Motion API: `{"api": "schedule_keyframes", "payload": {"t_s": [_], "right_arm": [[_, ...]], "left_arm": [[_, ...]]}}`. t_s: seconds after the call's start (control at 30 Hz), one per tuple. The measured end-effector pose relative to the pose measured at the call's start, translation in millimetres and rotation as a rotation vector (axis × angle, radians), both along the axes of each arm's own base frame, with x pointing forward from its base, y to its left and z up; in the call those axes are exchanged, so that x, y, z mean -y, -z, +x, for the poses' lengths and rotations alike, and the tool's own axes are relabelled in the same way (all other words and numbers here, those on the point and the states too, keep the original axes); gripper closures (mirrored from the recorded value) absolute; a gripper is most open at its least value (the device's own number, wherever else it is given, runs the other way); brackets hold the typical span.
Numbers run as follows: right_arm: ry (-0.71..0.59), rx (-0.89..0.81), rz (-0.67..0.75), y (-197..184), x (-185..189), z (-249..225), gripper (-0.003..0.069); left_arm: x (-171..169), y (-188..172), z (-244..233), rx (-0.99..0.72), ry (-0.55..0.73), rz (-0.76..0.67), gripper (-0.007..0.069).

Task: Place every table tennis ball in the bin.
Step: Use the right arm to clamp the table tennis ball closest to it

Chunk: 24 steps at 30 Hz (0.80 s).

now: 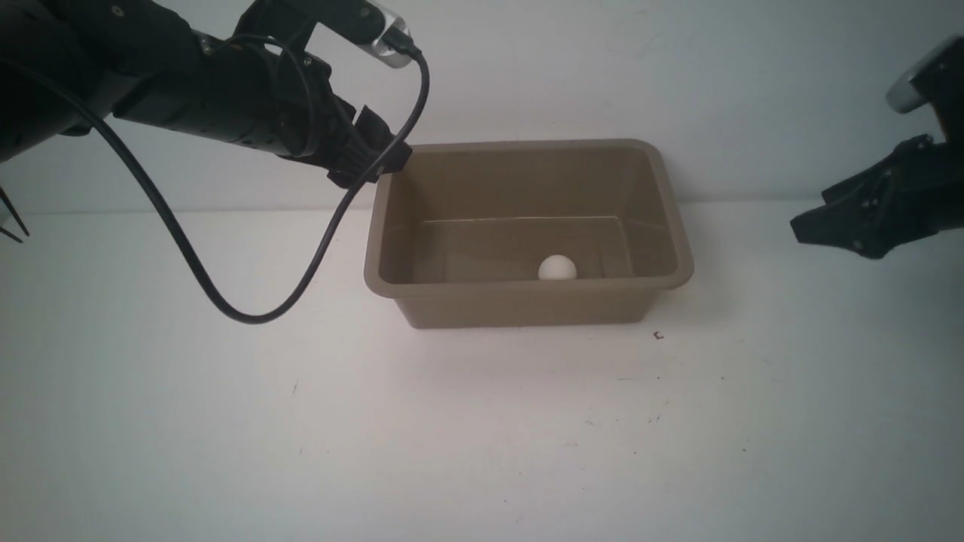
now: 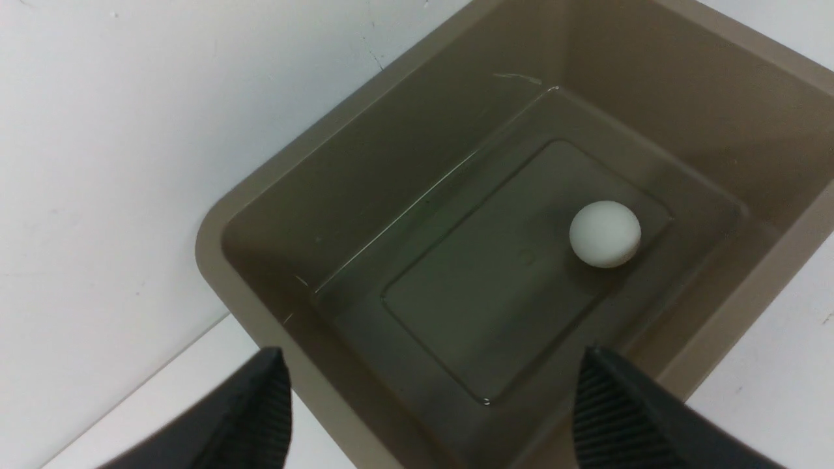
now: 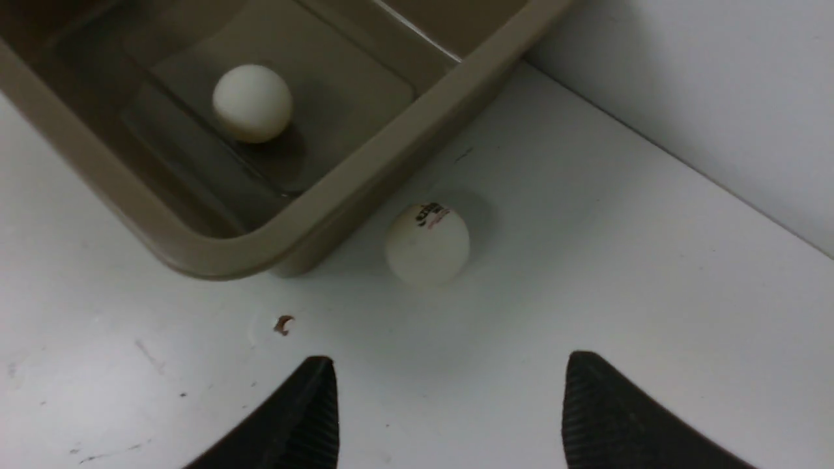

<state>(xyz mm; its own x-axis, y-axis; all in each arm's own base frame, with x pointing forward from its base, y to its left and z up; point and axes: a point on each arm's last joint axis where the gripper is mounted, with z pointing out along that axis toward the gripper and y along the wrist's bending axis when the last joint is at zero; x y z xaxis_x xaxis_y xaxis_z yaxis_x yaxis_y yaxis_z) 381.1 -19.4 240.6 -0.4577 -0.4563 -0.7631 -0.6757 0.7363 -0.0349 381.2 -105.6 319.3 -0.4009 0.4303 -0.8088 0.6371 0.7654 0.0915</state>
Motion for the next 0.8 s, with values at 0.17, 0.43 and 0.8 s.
{"api": "schedule_keyframes", "payload": {"t_s": [0.17,0.43,0.8], "right_arm": [[-0.093,-0.035,-0.065,52,-11,17,0.023],[-0.13,-0.031,-0.133,83,-37,28,0.0215],[-0.218,0.074,-0.236,83,-79,44,0.021]], "left_arm": [[0,0,0,-0.001,0.002,0.001,0.0105],[0,0,0,-0.001,0.002,0.001,0.0105],[0,0,0,-0.001,0.002,0.001,0.0105]]}}
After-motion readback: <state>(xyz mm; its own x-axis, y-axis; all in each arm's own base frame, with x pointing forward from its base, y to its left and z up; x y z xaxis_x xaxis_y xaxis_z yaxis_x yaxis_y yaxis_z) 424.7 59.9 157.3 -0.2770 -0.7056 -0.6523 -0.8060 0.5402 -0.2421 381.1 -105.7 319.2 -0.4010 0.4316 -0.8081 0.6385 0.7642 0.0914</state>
